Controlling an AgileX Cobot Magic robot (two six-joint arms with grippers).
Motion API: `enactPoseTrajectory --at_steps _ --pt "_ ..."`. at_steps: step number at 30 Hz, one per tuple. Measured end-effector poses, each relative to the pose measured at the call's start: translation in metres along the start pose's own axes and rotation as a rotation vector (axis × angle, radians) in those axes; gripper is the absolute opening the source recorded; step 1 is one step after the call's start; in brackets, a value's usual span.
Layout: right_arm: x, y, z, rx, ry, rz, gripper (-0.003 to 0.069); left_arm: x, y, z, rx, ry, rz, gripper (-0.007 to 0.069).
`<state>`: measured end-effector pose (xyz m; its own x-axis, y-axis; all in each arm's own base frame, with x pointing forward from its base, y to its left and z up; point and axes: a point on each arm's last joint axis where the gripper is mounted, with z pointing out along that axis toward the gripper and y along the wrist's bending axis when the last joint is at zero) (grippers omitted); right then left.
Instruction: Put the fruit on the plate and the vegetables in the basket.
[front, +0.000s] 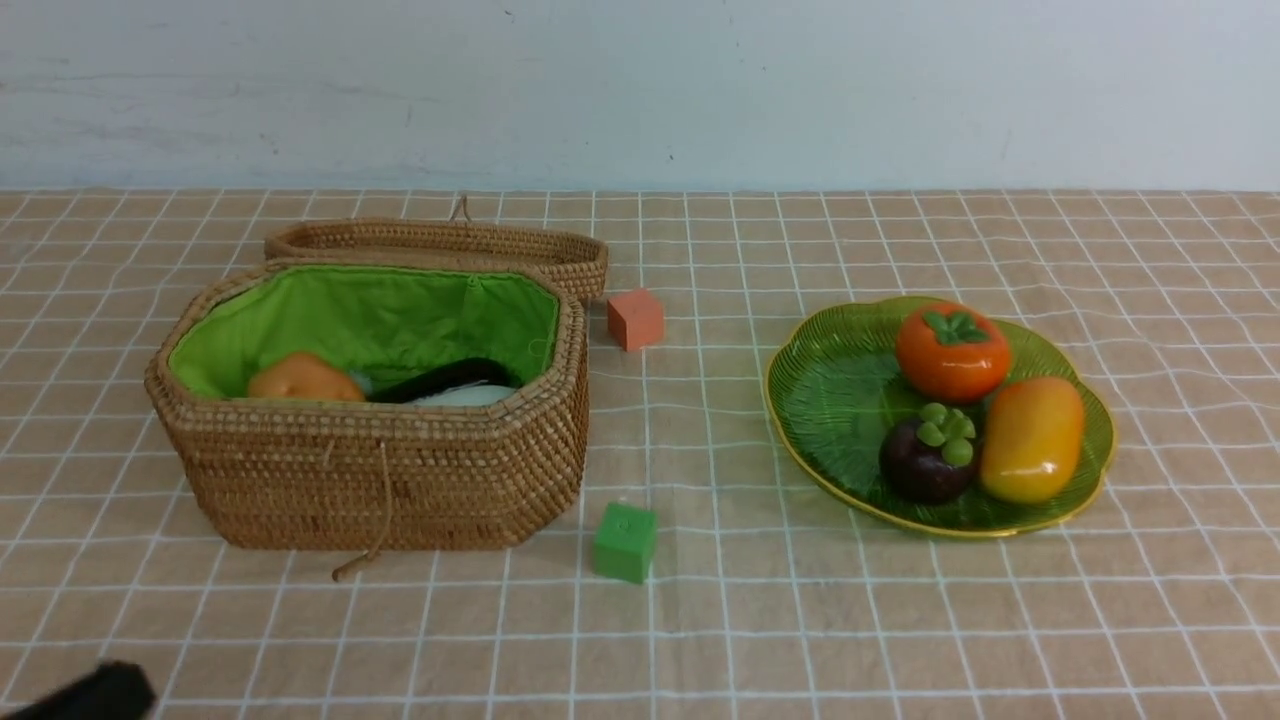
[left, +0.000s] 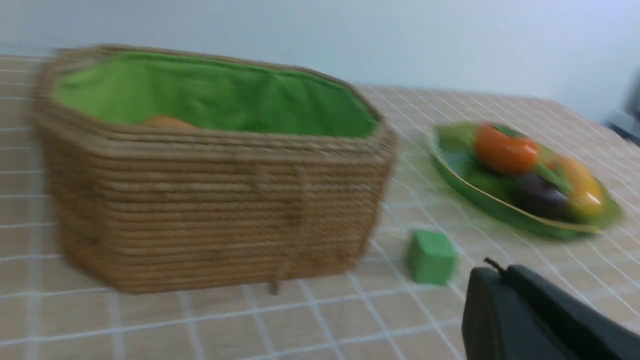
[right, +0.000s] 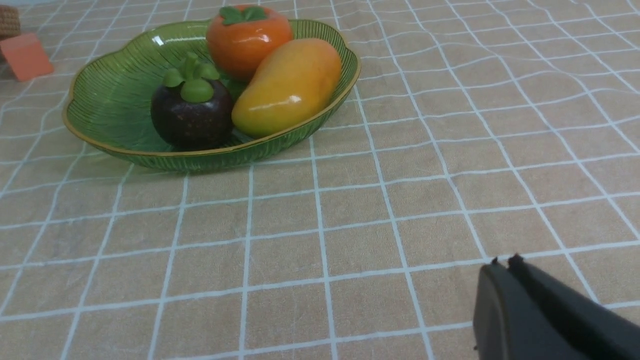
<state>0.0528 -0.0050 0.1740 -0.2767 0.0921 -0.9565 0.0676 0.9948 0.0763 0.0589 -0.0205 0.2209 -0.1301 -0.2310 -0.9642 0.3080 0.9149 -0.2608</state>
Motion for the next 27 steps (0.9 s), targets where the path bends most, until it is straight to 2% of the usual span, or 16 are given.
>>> enactPoseTrajectory --at_steps 1,2,3,4,9,12,27 --pt "0.000 0.000 0.000 0.000 0.000 0.000 0.0001 0.001 0.001 -0.001 -0.010 -0.010 -0.005 -0.0013" --pt "0.000 0.000 0.000 0.000 0.000 -0.001 0.0003 0.005 0.008 -0.005 -0.100 -0.061 -0.020 -0.0013" --pt "0.000 0.000 0.000 0.000 0.000 -0.001 0.0003 0.006 0.009 -0.005 -0.108 -0.065 -0.022 -0.0013" --pt "0.000 0.000 0.000 0.001 0.001 -0.002 0.0004 0.016 0.015 -0.006 -0.167 -0.069 -0.033 -0.0013" --pt "0.000 0.000 0.000 0.002 0.000 -0.005 0.0005 0.042 0.024 -0.008 -0.270 0.146 -0.070 -0.0013" --pt "0.000 0.000 0.000 0.002 0.000 -0.006 0.0006 0.048 0.025 -0.009 -0.282 0.195 -0.082 -0.0013" --pt "0.000 0.000 0.000 0.002 0.000 -0.006 0.0022 0.047 0.025 -0.008 -0.281 0.190 -0.084 -0.0013"
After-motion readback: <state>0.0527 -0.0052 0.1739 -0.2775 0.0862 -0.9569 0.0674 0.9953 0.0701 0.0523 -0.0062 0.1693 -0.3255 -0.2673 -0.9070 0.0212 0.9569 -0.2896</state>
